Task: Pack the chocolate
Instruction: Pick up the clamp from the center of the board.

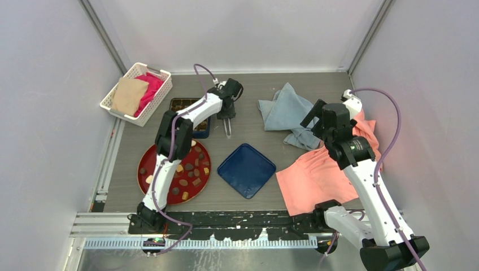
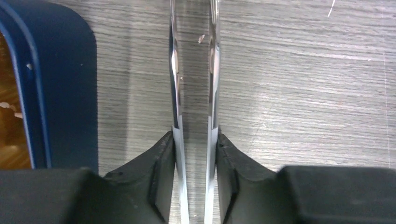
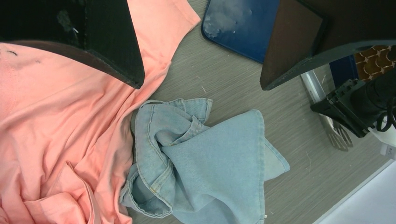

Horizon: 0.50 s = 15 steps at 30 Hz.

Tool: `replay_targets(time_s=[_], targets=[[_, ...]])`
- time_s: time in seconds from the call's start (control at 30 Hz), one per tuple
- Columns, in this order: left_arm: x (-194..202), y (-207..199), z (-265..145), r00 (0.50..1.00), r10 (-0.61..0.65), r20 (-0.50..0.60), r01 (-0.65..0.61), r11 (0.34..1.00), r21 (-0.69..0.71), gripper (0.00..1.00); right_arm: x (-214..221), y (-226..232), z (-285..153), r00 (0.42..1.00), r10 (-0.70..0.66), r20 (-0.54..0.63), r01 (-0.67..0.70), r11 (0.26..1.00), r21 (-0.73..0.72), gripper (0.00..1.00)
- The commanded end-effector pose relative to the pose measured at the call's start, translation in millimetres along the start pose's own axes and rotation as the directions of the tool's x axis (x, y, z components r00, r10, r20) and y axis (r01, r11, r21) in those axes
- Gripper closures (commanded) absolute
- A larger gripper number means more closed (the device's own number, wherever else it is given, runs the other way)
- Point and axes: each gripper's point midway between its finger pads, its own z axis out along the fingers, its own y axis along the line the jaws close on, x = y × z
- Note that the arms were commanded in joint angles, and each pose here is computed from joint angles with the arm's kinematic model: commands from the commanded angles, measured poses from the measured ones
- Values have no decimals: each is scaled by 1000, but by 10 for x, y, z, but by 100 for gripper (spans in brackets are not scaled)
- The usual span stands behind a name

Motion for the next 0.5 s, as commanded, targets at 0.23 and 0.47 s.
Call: replay_targets(time_s=[0.23,0.47], targets=[[-396,131,-326,988,133,77,-140,987,82,91,-75,36,-20,999,39,35,-38,999,-17,0],[-404,297,-1021,964,249,92,-259,958,124,98,-46,72,37,999,39,17,-39,999,-17,1]])
